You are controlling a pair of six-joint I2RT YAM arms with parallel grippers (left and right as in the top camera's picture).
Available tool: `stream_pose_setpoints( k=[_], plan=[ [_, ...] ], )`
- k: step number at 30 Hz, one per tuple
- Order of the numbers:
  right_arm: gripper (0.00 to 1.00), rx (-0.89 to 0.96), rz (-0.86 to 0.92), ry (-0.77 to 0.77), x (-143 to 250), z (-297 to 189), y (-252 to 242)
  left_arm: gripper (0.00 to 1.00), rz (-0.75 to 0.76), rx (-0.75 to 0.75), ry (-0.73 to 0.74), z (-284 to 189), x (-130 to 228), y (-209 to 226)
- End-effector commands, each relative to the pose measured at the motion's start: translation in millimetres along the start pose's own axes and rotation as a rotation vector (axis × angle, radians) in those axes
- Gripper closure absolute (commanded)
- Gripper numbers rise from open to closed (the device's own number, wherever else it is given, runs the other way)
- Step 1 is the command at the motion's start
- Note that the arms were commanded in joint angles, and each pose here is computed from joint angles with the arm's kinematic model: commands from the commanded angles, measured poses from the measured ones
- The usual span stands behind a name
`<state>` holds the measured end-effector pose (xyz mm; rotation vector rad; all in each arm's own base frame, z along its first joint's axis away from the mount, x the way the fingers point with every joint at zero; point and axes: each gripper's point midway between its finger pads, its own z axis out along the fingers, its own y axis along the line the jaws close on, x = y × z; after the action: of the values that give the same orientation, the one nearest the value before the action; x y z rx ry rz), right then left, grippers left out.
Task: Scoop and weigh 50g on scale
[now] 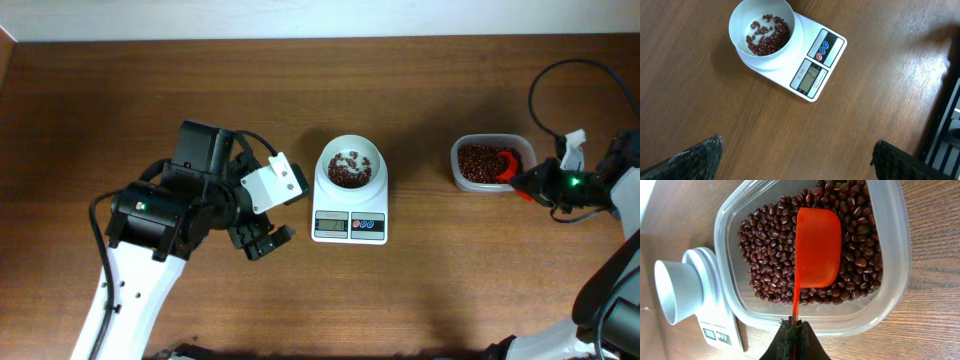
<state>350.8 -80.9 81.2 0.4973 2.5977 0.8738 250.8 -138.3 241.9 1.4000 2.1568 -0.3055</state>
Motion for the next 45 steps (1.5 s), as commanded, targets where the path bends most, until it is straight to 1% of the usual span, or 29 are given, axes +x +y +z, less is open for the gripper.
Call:
stream_pose_setpoints(
  k=[1,17,33,45],
  plan=[
    [0.96,-0.083,0.013,-0.01,1,-1,7,0.01,0.022,-0.004,-0.021,-5,-5,1],
    [0.96,-0.123,0.013,-0.015,0,-3,14,0.01,0.022,-0.004,-0.021,-5,-5,1],
    [0.96,-0.115,-0.048,-0.077,-4,-28,36,0.01,0.022,-0.004,-0.021,-5,-5,1],
    [0.96,-0.14,-0.006,-0.064,-1,-28,40,0.01,0.022,-0.004,-0.021,-5,-5,1]
  ],
)
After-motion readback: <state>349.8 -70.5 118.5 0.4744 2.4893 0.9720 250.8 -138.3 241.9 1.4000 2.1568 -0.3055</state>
